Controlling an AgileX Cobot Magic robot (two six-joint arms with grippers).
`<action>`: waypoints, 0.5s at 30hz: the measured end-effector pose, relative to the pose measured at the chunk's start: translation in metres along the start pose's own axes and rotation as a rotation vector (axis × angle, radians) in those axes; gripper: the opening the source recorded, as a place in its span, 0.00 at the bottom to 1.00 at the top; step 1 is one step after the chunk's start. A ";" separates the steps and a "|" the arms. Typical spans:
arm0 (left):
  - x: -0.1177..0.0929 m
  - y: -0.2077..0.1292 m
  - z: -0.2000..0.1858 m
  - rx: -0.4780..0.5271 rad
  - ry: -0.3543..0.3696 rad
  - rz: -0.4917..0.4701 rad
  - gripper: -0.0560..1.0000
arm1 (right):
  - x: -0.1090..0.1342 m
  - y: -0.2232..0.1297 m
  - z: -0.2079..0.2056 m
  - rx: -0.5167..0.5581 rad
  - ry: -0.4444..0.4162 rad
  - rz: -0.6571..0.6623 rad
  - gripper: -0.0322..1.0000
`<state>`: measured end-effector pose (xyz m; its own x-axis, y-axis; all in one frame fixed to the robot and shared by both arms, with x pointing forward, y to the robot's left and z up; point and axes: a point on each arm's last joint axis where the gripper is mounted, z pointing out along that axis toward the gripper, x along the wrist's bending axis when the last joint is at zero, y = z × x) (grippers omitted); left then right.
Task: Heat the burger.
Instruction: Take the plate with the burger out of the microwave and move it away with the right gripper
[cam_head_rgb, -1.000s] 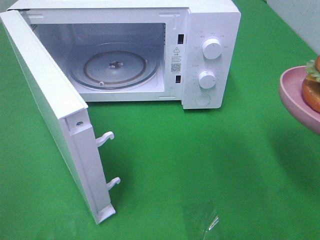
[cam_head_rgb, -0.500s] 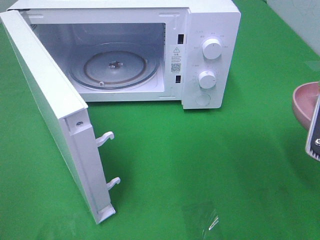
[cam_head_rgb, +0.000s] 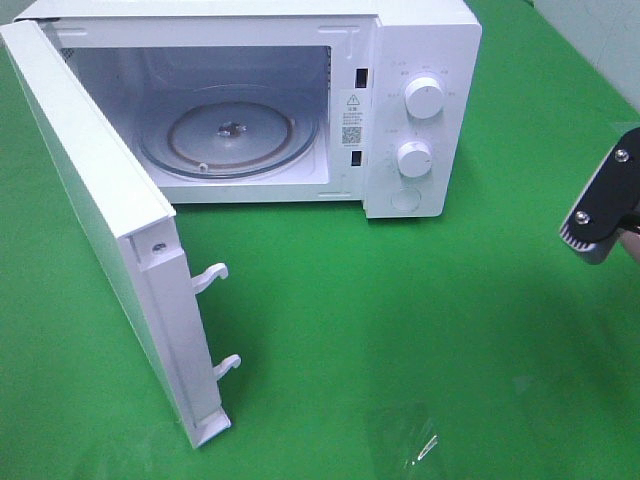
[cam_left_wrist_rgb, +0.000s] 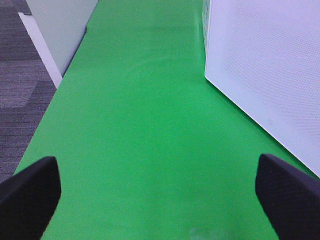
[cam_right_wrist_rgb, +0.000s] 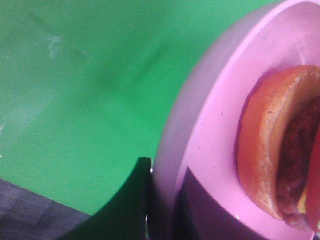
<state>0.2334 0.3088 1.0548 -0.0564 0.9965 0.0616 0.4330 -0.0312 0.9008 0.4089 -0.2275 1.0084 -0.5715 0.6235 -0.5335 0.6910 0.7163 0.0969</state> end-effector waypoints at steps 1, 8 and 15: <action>0.000 0.000 0.000 0.000 0.000 0.000 0.98 | 0.000 0.000 0.000 0.000 0.000 0.000 0.13; 0.000 0.000 0.000 0.000 0.000 0.000 0.98 | -0.005 0.018 0.000 0.046 -0.012 0.171 0.13; 0.000 0.000 0.000 0.000 0.000 0.000 0.98 | -0.007 0.029 -0.001 0.042 -0.021 0.402 0.13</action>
<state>0.2334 0.3088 1.0548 -0.0564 0.9965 0.0616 0.4330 -0.0312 0.9008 0.4326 -0.2112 1.0159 -0.2432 0.8446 -0.4770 0.8756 0.4028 0.2668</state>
